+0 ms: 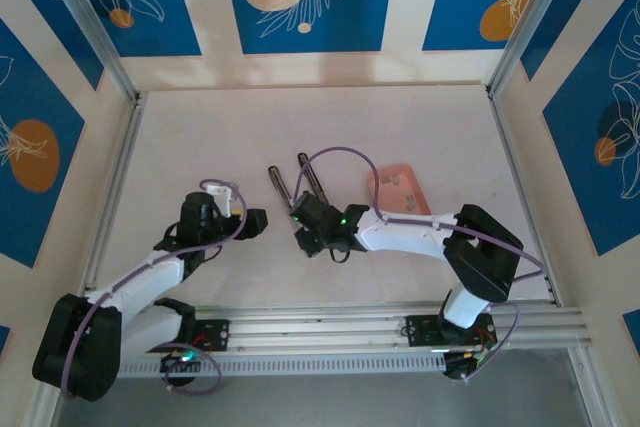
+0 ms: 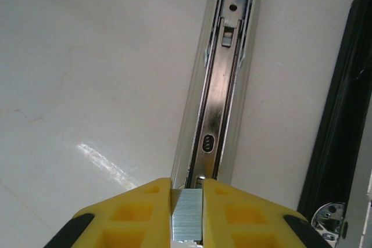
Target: Load the staples into the stapler
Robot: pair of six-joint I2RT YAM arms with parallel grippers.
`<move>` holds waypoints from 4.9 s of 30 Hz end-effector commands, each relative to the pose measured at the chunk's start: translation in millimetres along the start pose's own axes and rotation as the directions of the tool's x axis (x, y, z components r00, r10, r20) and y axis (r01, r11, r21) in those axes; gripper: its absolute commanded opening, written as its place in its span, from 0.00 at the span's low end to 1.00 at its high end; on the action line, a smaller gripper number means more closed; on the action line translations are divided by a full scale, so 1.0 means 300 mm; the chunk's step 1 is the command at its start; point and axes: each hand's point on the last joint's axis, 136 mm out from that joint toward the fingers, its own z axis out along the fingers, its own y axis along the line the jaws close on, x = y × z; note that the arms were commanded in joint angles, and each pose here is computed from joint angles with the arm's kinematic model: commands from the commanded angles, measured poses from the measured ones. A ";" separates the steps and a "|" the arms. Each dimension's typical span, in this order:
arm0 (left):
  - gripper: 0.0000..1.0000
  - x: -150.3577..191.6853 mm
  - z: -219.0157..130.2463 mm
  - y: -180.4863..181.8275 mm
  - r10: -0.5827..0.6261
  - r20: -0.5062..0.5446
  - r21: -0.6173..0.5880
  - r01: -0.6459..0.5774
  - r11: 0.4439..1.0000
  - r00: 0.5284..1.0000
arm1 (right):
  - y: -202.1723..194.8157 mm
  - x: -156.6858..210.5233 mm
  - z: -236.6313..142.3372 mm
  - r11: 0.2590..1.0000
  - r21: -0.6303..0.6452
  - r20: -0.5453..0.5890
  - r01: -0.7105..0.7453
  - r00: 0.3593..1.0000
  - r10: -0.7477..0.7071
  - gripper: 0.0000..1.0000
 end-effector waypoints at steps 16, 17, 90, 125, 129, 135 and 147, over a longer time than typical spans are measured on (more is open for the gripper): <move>0.88 -0.026 -0.012 -0.015 0.037 0.016 -0.002 -0.037 0.999 0.999 | -0.005 0.028 0.024 1.000 -0.003 -0.031 -0.015 0.999 0.015 0.19; 0.88 -0.026 -0.012 -0.014 0.036 0.017 -0.003 -0.036 0.999 0.999 | -0.004 0.031 0.025 1.000 -0.003 -0.034 -0.013 0.999 0.012 0.19; 0.88 -0.025 -0.016 -0.014 0.044 0.018 -0.005 -0.044 0.999 0.999 | 0.004 0.000 0.016 0.999 0.035 -0.034 -0.016 0.999 0.017 0.31; 0.74 0.106 0.002 -0.207 -0.321 -0.146 0.233 0.348 0.908 0.936 | -0.062 -0.041 -0.105 0.863 -0.317 -0.020 -0.393 0.913 0.408 0.39; 0.73 0.142 0.005 -0.204 -0.347 -0.178 0.197 0.379 0.904 0.921 | -0.060 -0.005 -0.109 0.881 -0.278 -0.062 -0.384 0.922 0.383 0.39; 0.73 0.155 -0.028 -0.108 -0.350 -0.113 0.043 0.357 0.933 0.930 | -0.054 0.049 -0.111 0.953 -0.090 -0.138 -0.289 0.951 0.275 0.39; 0.74 0.143 -0.115 -0.008 -0.299 0.014 -0.084 0.299 0.951 0.954 | -0.011 0.081 -0.020 0.993 0.068 -0.253 -0.100 0.961 0.114 0.42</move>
